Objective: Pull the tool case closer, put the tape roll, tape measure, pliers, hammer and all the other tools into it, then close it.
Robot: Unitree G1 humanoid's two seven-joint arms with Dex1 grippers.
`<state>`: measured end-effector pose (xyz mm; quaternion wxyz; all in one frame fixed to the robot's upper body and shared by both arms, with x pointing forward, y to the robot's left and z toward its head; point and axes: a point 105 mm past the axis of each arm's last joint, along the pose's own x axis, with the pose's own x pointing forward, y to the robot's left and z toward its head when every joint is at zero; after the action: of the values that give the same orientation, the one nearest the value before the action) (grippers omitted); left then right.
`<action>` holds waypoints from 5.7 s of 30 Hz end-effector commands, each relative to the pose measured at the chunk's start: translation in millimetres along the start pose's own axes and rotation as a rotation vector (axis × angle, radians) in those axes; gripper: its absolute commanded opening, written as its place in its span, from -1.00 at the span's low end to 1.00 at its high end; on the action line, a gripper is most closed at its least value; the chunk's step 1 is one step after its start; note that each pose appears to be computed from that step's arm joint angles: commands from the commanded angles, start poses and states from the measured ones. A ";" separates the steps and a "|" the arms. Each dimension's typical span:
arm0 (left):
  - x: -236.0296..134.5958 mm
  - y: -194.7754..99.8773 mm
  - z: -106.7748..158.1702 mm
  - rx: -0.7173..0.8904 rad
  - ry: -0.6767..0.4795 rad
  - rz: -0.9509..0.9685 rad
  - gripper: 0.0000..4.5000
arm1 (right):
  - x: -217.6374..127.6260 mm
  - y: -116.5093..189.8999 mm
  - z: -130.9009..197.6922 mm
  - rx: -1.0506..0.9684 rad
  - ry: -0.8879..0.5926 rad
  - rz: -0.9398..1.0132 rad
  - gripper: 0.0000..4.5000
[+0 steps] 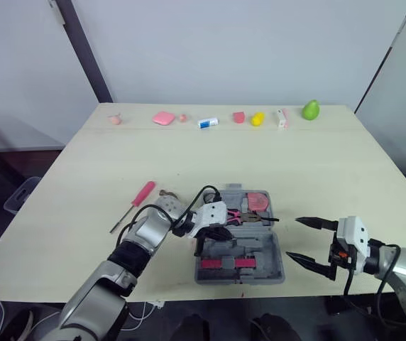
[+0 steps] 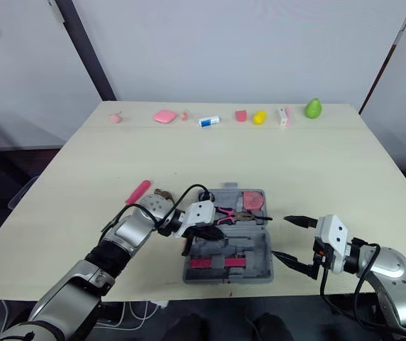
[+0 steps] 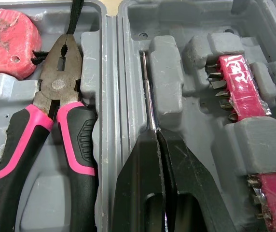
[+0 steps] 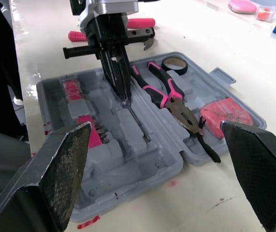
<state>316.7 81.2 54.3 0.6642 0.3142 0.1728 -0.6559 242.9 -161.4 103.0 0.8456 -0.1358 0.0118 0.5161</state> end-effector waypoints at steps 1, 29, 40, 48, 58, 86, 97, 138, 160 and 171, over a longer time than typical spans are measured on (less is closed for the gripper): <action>5.7 -14.1 -18.9 -0.035 0.066 -0.037 -0.96 | -4.2 -4.1 7.9 -0.040 -0.016 -0.017 1.00; -142.3 -23.2 -50.1 -0.446 -0.453 0.641 -0.14 | -62.3 -32.5 -26.9 0.134 -0.059 -0.477 1.00; -199.3 -83.9 -114.4 -0.625 -0.305 0.968 0.98 | -104.8 -15.1 -57.2 0.209 0.022 -0.591 1.00; -205.2 -117.1 -131.8 -0.704 -0.255 1.067 0.98 | -126.2 1.5 -77.8 0.265 0.062 -0.672 1.00; -195.7 -95.5 -119.6 -0.638 -0.241 1.058 0.98 | -108.0 -9.8 -65.3 0.182 0.049 -0.555 1.00; -125.3 39.5 -107.7 -0.753 -0.009 0.973 0.98 | -10.2 -11.2 25.7 0.030 -0.148 -0.051 1.00; -100.8 50.1 -110.4 -0.834 0.003 0.919 0.21 | -7.2 -10.5 28.7 0.010 -0.149 -0.042 1.00; -73.0 15.1 46.9 -0.241 -0.101 0.294 -0.98 | -12.5 -5.7 37.4 0.028 -0.144 0.006 1.00; 33.1 -30.9 85.3 -0.033 0.034 -0.076 -0.98 | -34.3 -1.3 15.6 0.092 -0.079 -0.003 1.00; 54.8 -20.2 88.6 -0.040 0.173 -0.048 -0.98 | -34.2 -3.6 10.9 0.086 -0.080 0.002 1.00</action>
<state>283.9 -10.1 73.2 0.6395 0.3364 0.2614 -0.6399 228.8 -189.3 112.8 0.8516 -0.0688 0.0186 0.5193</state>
